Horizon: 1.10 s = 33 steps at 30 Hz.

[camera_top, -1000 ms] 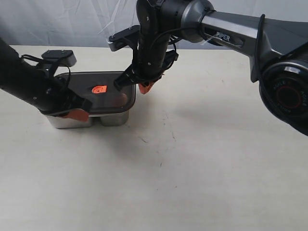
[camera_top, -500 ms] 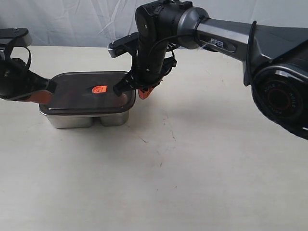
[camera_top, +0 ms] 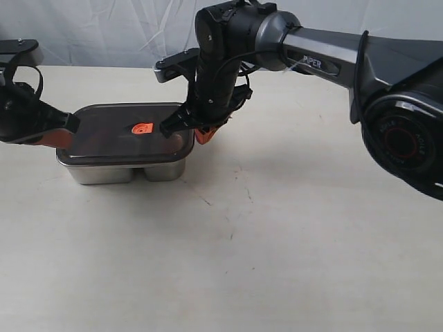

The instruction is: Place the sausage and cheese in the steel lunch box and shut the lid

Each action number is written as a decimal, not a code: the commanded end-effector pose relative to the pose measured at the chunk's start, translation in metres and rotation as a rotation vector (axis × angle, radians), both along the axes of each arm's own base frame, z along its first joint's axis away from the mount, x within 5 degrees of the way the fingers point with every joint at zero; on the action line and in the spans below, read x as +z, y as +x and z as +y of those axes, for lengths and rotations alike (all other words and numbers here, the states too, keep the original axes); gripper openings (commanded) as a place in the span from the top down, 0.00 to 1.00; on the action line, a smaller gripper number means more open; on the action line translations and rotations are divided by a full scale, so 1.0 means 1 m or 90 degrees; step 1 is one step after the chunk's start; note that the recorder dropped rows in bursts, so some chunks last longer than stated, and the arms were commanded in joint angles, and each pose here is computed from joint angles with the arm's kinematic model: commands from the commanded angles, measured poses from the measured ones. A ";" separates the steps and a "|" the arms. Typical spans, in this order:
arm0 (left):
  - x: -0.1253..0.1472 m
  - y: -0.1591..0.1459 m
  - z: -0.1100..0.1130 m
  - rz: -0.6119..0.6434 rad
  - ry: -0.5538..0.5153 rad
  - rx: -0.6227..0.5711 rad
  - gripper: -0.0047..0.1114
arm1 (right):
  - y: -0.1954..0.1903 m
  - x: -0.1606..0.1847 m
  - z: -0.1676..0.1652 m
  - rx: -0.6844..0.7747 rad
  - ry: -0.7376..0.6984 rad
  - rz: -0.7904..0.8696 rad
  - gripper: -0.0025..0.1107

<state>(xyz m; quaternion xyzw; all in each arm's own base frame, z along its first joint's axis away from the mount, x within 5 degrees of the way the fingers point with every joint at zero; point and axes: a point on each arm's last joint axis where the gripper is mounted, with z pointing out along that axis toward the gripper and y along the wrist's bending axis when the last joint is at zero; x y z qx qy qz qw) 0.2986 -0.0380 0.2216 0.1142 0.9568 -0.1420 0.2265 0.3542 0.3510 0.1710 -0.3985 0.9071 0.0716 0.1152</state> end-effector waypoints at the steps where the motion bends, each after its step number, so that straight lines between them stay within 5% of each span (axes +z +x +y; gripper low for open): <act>1: 0.004 0.001 0.001 -0.011 -0.003 0.010 0.96 | 0.002 0.004 0.002 0.009 0.022 -0.014 0.99; 22: 0.004 0.001 0.002 -0.012 0.001 0.008 0.96 | 0.006 0.006 0.007 0.025 0.051 -0.046 0.99; 33: 0.004 0.003 0.003 -0.026 0.005 0.014 0.96 | 0.016 0.012 -0.015 -0.023 -0.085 -0.116 0.99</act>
